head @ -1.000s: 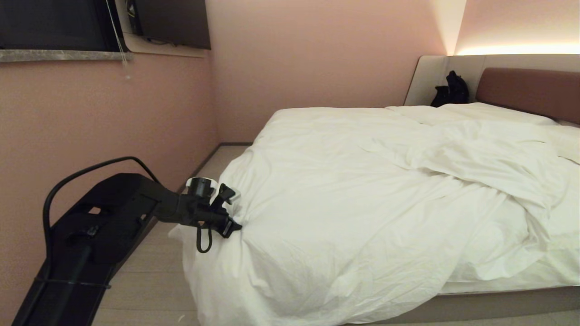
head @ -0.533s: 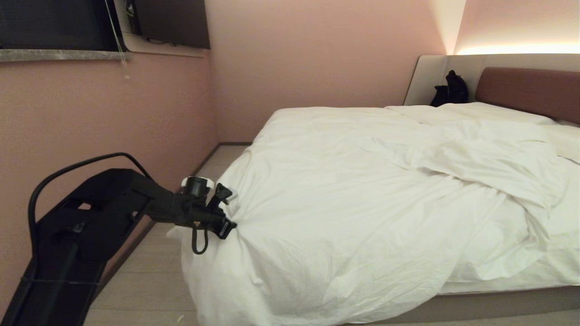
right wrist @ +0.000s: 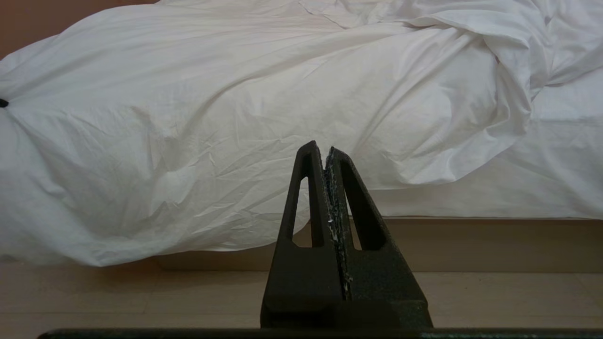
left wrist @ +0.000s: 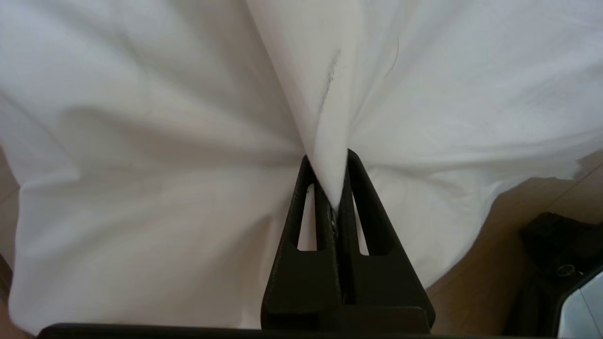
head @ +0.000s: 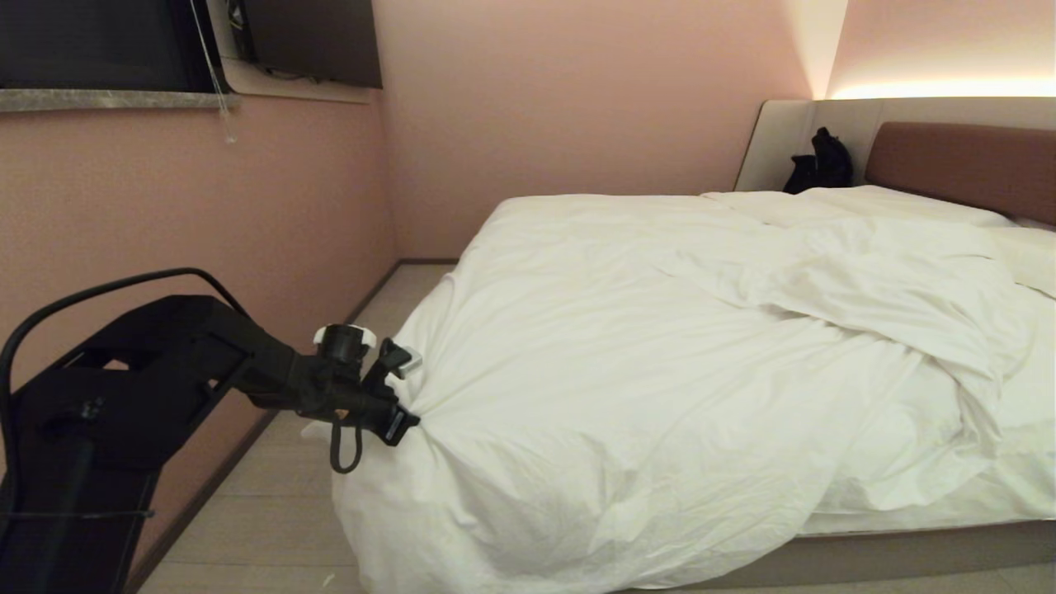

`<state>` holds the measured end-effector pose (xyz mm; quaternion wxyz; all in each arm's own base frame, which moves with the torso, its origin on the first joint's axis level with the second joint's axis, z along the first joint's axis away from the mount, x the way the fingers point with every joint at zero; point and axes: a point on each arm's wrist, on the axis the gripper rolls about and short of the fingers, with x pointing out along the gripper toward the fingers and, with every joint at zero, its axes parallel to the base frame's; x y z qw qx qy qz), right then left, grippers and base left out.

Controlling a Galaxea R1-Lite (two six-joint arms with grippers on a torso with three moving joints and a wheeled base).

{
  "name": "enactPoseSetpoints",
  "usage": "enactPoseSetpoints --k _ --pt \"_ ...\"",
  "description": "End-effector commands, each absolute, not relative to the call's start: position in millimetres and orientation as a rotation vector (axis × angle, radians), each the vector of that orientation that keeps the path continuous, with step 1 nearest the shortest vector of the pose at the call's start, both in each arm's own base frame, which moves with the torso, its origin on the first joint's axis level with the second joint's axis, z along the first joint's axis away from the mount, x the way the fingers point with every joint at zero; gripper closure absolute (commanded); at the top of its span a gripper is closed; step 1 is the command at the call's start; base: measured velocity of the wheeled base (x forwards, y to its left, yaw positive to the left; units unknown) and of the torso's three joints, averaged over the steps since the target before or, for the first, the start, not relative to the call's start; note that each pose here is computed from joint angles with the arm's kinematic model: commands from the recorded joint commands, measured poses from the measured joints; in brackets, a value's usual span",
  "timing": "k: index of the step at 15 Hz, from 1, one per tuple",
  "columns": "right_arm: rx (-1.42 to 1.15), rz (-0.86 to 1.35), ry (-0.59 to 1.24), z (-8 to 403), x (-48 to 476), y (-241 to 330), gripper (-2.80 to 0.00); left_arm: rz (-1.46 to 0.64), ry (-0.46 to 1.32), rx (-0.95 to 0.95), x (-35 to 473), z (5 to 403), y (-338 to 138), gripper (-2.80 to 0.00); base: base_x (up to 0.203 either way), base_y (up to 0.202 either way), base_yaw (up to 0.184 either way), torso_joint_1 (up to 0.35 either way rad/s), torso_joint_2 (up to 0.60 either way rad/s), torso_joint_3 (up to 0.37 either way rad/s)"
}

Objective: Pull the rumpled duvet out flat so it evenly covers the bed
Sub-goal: Flatten the corners of the folded blanket

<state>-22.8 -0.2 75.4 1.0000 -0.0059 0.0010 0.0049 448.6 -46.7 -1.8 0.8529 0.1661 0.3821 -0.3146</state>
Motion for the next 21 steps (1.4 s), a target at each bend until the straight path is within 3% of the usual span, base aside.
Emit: enactPoseSetpoints --k 1,21 --pt "-0.014 0.011 0.001 76 -23 0 0.00 -0.654 0.802 0.352 440 10 -42 0.00 0.000 0.000 0.000 0.000 0.00 0.000" --pt "-0.012 0.011 0.001 76 -23 0 0.00 -0.542 0.857 0.324 384 39 23 0.00 0.000 0.000 0.000 0.000 0.00 0.000"
